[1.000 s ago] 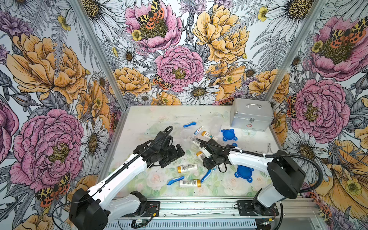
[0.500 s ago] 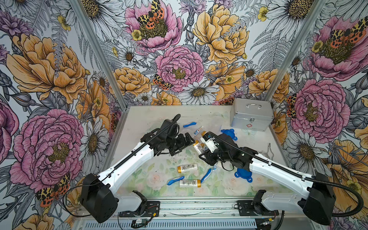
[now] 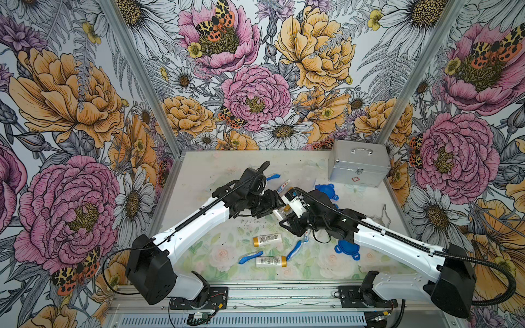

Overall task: Pack away toiletry kits
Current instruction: Pick up the toiletry item from the center of the board.

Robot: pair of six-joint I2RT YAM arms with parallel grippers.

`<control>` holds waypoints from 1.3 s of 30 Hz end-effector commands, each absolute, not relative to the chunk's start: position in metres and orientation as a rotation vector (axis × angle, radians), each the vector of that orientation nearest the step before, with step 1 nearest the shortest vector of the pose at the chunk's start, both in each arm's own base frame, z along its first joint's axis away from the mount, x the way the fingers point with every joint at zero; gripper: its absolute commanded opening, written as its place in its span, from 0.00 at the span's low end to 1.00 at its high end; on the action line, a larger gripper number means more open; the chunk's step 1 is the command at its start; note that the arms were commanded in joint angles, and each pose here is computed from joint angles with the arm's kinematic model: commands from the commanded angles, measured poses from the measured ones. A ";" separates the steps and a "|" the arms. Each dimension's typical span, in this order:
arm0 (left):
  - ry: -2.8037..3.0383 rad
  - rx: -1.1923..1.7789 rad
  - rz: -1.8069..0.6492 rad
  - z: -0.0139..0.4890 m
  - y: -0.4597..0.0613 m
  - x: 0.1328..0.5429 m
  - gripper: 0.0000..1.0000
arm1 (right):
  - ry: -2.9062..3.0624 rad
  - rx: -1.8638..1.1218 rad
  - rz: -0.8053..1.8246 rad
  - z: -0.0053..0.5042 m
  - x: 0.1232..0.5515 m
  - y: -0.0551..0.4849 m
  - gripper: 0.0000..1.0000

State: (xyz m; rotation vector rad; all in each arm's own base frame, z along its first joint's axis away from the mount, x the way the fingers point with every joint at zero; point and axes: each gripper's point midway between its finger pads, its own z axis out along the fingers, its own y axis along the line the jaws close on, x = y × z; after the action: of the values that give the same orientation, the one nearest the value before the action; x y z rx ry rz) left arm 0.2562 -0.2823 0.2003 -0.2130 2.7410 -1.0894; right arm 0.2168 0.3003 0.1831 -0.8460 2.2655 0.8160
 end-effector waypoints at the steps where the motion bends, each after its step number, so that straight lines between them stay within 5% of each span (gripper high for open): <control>1: 2.716 -0.172 -1.142 0.207 -0.290 0.257 0.57 | 2.188 -0.831 0.883 0.206 0.225 0.316 0.14; 12: 2.697 -0.237 -1.134 0.204 -0.268 0.260 0.17 | 2.167 -0.805 0.919 0.217 0.239 0.323 0.15; 15: 2.672 -0.238 -1.147 0.210 -0.262 0.264 0.08 | 2.170 -0.803 0.914 0.217 0.242 0.325 0.22; 17: 2.645 -0.227 -1.151 0.217 -0.256 0.269 0.05 | 2.184 -0.743 0.878 0.216 0.254 0.315 0.38; 19: 2.599 -0.226 -1.118 0.227 -0.243 0.280 0.03 | 2.191 -0.685 0.862 0.219 0.259 0.308 0.99; 27: 2.372 -0.074 -0.687 0.276 -0.199 0.344 0.00 | 2.436 -0.293 0.699 0.186 0.259 0.228 0.99; 39: 2.247 0.222 -0.185 0.276 -0.224 0.387 0.00 | 2.718 -0.007 0.467 0.136 0.245 0.175 0.99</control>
State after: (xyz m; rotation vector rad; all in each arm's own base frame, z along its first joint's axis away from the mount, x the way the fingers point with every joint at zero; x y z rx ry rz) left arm 0.3717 -0.2331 0.2640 0.1735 2.3292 -0.3648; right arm 0.2555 0.1916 0.1523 -0.0908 2.6350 0.5544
